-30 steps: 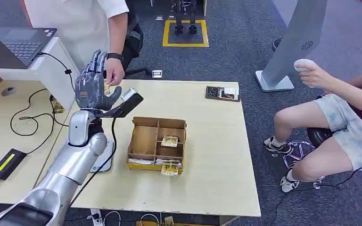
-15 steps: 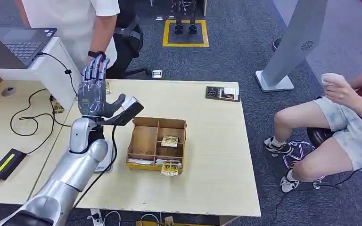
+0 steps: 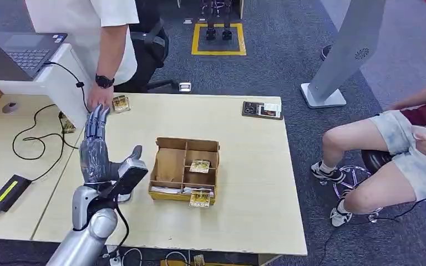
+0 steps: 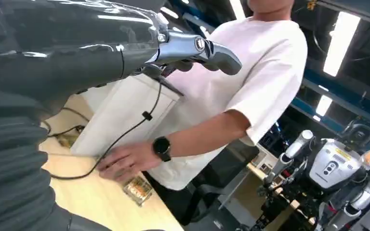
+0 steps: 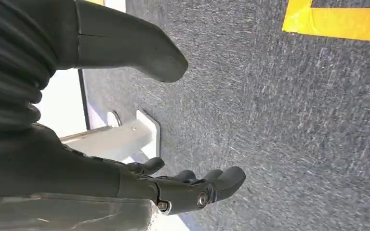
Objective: Pass the card to the sensor for recognition and then transmit it.
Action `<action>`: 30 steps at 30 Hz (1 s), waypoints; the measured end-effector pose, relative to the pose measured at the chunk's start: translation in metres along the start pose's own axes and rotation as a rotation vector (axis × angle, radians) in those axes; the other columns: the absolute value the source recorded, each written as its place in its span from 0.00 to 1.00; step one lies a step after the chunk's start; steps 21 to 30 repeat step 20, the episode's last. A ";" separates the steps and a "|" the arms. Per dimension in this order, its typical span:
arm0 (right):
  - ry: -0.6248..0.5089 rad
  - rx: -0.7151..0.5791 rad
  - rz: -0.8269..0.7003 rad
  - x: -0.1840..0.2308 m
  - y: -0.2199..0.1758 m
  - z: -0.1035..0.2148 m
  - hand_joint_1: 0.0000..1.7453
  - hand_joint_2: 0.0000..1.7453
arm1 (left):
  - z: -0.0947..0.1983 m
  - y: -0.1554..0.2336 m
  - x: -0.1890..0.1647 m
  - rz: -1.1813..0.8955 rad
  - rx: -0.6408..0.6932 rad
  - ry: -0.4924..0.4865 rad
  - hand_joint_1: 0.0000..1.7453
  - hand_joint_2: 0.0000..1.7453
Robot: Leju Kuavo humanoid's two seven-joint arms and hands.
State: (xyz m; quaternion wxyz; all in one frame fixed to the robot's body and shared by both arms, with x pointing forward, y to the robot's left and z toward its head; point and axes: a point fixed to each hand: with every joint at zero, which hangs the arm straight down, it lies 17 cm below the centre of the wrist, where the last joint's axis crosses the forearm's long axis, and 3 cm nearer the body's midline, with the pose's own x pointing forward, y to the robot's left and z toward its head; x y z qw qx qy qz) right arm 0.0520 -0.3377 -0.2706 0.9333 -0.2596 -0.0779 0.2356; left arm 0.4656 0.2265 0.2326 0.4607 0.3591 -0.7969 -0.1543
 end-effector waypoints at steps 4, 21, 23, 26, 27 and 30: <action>0.024 0.008 -0.008 -0.007 0.004 0.003 0.00 1.00 | 0.019 0.017 -0.010 0.081 0.037 0.043 0.00 1.00; 0.043 -0.010 -0.039 -0.006 0.005 0.011 0.00 1.00 | 0.061 0.069 -0.031 0.248 0.214 0.135 0.00 1.00; 0.043 -0.010 -0.039 -0.006 0.005 0.011 0.00 1.00 | 0.061 0.069 -0.031 0.248 0.214 0.135 0.00 1.00; 0.043 -0.010 -0.039 -0.006 0.005 0.011 0.00 1.00 | 0.061 0.069 -0.031 0.248 0.214 0.135 0.00 1.00; 0.043 -0.010 -0.039 -0.006 0.005 0.011 0.00 1.00 | 0.061 0.069 -0.031 0.248 0.214 0.135 0.00 1.00; 0.043 -0.010 -0.039 -0.006 0.005 0.011 0.00 1.00 | 0.061 0.069 -0.031 0.248 0.214 0.135 0.00 1.00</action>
